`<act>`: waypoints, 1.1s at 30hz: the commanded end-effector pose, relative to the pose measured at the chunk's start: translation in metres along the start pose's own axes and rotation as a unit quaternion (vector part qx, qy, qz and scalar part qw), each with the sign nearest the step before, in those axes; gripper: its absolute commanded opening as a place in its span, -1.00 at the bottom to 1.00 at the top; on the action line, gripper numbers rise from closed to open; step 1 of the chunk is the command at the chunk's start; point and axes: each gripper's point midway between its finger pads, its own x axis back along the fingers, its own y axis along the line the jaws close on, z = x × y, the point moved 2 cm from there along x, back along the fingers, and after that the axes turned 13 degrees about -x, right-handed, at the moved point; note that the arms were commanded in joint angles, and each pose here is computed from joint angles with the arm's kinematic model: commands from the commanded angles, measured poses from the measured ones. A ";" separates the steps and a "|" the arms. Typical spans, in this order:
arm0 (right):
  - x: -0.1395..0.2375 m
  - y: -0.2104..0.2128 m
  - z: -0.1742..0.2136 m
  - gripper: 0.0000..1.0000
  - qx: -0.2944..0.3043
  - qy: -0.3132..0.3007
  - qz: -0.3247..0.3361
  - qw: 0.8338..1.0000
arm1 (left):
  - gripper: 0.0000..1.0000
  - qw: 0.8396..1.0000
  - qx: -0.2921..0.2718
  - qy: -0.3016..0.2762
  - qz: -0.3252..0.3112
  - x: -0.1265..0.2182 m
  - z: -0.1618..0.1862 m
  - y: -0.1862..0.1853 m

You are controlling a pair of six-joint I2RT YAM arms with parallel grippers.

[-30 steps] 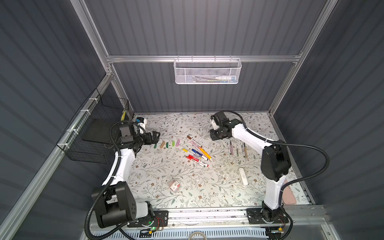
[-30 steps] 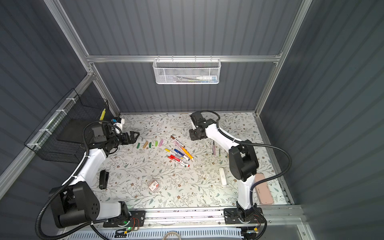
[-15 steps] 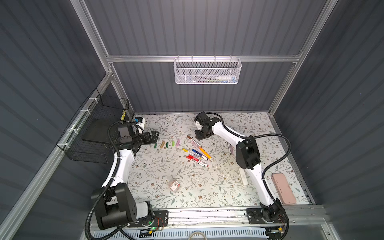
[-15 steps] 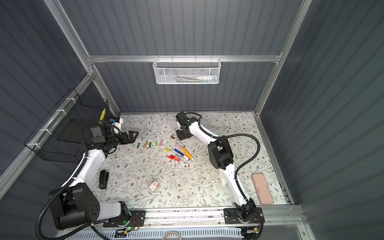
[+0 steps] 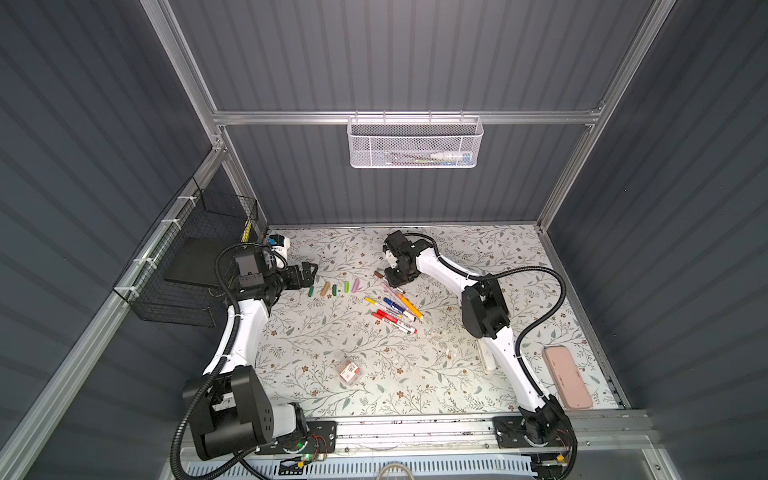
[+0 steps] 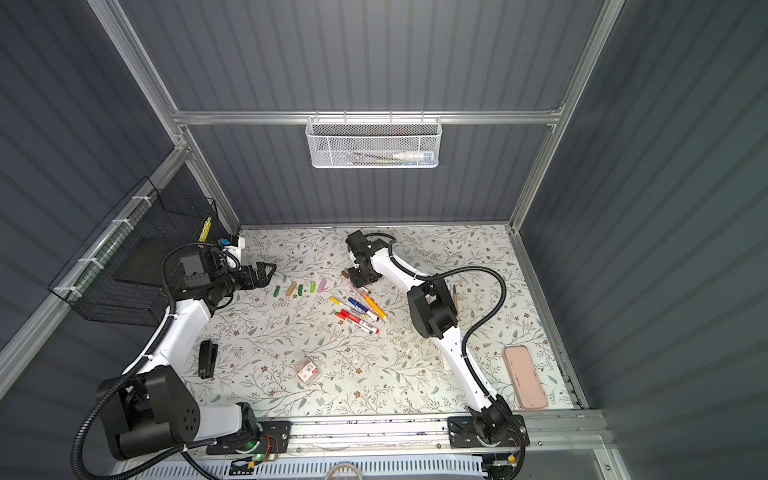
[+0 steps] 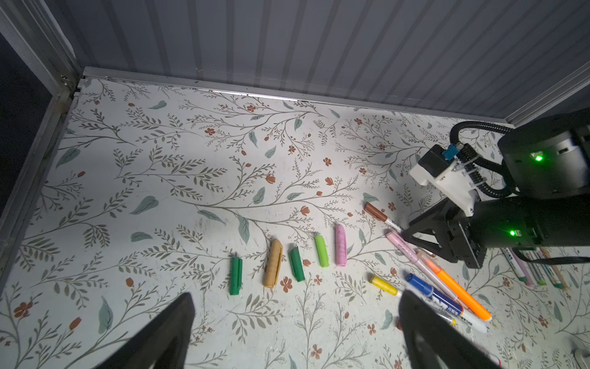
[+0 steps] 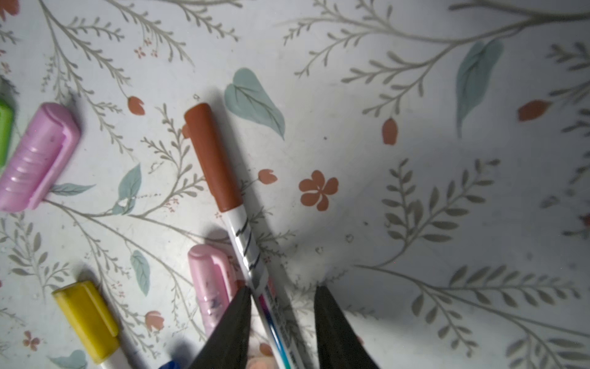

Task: Open the pen caps
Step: 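Lower the right gripper onto the brown-capped marker in the pile and grasp it, then bring the brown-capped marker toward the left gripper while the left reaches for it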

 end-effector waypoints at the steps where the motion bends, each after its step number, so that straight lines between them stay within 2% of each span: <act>1: -0.011 -0.008 0.011 -0.35 0.011 0.022 0.027 0.999 | 0.99 1.000 0.008 -0.010 0.007 0.004 -0.005 -0.002; 6: -0.018 -0.026 0.017 -0.46 0.011 0.034 0.065 0.997 | 1.00 1.000 0.010 -0.010 0.006 0.004 -0.005 -0.001; 12: -0.014 -0.044 0.019 -0.78 0.010 0.033 0.080 0.996 | 0.99 1.000 0.011 -0.010 0.006 0.004 -0.004 0.000; 17: 0.011 -0.063 0.008 -0.93 -0.012 0.010 0.073 0.997 | 1.00 1.000 0.011 -0.016 0.013 0.006 -0.009 -0.002; 20: 0.034 -0.072 0.000 -0.95 -0.018 -0.012 0.078 0.997 | 0.99 0.999 0.011 -0.018 0.027 0.007 -0.016 -0.006; 28: 0.096 -0.065 -0.003 -0.96 -0.058 -0.076 0.009 0.995 | 0.99 0.986 0.079 -0.068 0.131 0.016 -0.073 -0.030; 33: 0.130 -0.049 0.006 -0.96 -0.077 -0.115 -0.050 0.989 | 0.99 0.978 0.065 -0.087 0.179 0.014 -0.106 -0.058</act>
